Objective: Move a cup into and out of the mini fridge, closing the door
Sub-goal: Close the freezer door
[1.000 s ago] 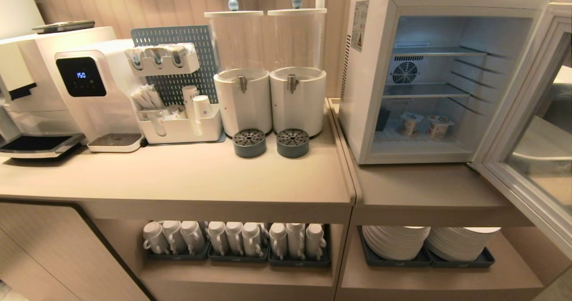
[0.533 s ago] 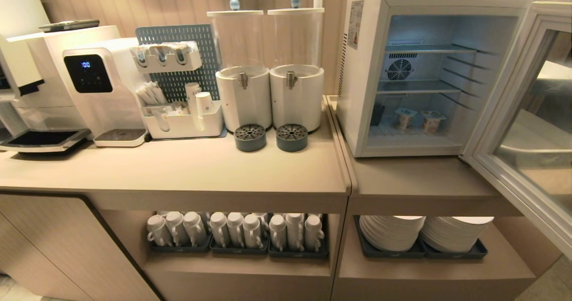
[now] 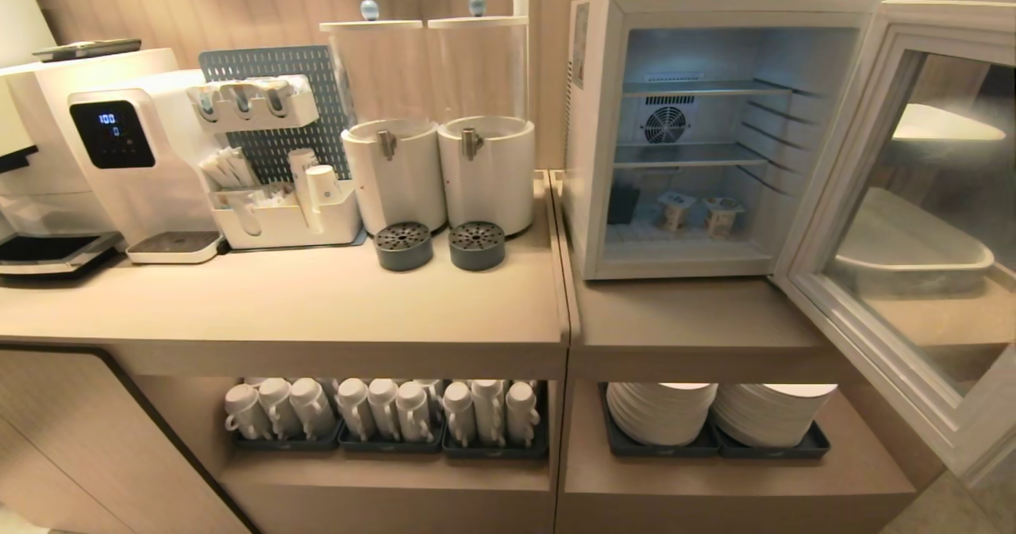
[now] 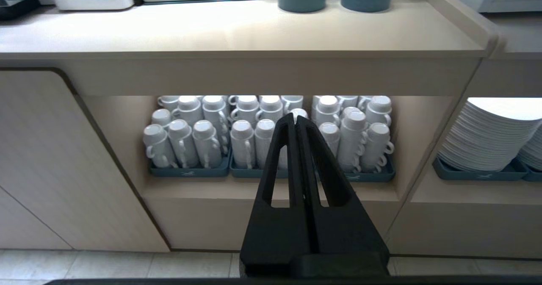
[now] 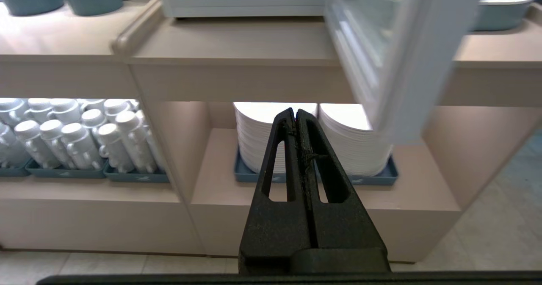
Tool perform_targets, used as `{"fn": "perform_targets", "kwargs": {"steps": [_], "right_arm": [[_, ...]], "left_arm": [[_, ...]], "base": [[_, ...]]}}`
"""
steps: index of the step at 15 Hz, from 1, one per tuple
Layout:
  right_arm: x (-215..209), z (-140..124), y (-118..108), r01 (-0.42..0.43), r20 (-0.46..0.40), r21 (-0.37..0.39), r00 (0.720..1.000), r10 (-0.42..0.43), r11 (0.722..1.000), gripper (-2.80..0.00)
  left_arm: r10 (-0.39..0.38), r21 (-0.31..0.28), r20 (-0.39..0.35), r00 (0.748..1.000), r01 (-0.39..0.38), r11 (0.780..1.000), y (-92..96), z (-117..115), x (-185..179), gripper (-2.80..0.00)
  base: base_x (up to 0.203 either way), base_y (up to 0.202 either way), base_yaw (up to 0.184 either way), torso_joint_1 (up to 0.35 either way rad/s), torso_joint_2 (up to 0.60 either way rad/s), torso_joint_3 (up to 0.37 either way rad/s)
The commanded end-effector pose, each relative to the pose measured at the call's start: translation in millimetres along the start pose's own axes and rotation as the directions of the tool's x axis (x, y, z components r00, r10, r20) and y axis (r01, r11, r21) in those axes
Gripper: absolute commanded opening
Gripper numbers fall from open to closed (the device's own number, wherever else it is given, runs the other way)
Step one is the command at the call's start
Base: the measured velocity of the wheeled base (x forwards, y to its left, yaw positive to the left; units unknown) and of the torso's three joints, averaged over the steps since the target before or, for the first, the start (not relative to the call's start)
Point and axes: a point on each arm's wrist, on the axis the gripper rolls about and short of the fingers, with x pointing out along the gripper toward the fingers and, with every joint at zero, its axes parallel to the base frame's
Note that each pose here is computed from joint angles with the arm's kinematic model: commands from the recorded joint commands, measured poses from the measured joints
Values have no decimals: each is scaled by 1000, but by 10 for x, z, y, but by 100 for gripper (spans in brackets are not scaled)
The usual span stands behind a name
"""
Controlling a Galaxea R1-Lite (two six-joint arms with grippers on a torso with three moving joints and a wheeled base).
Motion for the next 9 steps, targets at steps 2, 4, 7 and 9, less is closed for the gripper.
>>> {"fn": "perform_targets", "kwargs": {"steps": [2,4,7,9], "right_arm": [[0,1,0,0,0,-1,1000,0,1000,-280],[0,1,0,0,0,-1,1000,0,1000,-280],[0,1,0,0,0,-1,1000,0,1000,-280],[0,-1,0,0,-1,-1,1000,0,1000,-280]], "left_arm": [[1,0,-3,1000,-1,1000,0,-4,2,-280],[1,0,-3,1000,-1,1000,0,-4,2,-280],[1,0,-3,1000,-1,1000,0,-4,2,-280],[1,0,-3,1000,-1,1000,0,-4,2,-280]], "base": [[0,-192,0,7,4,1],[0,-195,0,2,4,3],[0,-193,0,2,1,2],[0,-193,0,2,0,4]]}}
